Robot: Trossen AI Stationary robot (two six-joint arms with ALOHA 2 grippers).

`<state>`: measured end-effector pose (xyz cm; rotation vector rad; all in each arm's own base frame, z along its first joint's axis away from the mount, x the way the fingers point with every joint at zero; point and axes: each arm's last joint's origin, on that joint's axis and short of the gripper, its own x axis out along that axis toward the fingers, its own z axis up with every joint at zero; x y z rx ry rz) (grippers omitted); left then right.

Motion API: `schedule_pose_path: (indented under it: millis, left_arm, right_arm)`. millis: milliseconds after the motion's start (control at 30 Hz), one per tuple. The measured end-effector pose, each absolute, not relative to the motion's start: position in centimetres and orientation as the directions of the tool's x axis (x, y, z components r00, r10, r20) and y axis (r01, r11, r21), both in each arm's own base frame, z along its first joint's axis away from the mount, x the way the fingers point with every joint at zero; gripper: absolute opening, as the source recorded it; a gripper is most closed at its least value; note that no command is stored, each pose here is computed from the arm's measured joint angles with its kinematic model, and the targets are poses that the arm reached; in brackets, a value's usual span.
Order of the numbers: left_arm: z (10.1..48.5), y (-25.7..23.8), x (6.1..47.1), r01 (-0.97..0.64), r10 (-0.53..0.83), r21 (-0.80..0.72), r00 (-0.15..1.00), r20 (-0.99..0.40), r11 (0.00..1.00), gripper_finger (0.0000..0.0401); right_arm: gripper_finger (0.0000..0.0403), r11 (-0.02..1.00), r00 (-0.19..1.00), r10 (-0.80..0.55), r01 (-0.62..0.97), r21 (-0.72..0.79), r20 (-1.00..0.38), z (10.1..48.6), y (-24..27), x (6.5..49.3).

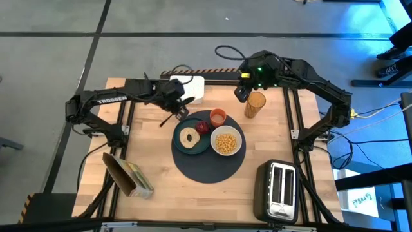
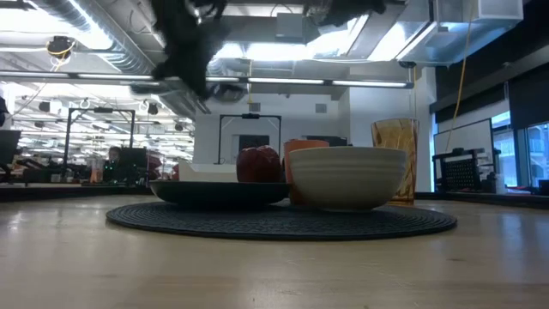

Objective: Arrange a breakfast setting
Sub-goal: Put the spoon on the placemat to the left of the green plate

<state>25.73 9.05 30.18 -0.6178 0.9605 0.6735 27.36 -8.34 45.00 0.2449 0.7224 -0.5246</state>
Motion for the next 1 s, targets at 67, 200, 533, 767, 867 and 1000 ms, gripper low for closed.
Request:
schedule_pose_path:
  millis: [67, 200, 533, 767, 867, 1000]
  left_arm:
    - [28.4, 9.1, 24.4, -0.798, 0.231, -0.178, 0.368, -0.901, 0.575, 0.0002]
    - [25.6, 8.3, 21.9, -0.868, 0.21, -0.178, 0.303, -0.93, 0.464, 0.0002]
    - [18.4, 5.4, 20.2, -0.907, 0.17, -0.262, 0.33, -0.928, 0.329, 0.0002]
    - [16.2, 5.0, 20.3, -0.908, 0.222, -0.321, 0.384, -0.896, 0.27, 0.0002]
    - [16.0, 5.1, 20.1, -0.919, 0.265, -0.301, 0.366, -0.892, 0.255, 0.0002]
    - [15.9, 5.2, 20.5, -0.913, 0.285, -0.33, 0.392, -0.875, 0.24, 0.0002]
  right_arm:
    - [0.0138, 0.843, 0.626, -0.386, 0.537, 0.015, -0.678, 45.0, -8.1, 27.4]
    - [0.0138, 0.859, 0.629, -0.377, 0.512, -0.003, -0.68, 45.1, -7.4, 27.3]
    - [0.0138, 0.871, 0.663, -0.381, 0.492, -0.01, -0.644, 45.4, -7.3, 27.7]
    - [0.0138, 0.87, 0.664, -0.382, 0.492, -0.008, -0.643, 45.4, -7.3, 27.7]
    - [0.0138, 0.87, 0.664, -0.381, 0.492, -0.008, -0.643, 45.4, -7.3, 27.7]
    - [0.0138, 0.87, 0.664, -0.382, 0.494, -0.006, -0.643, 45.4, -7.3, 27.7]
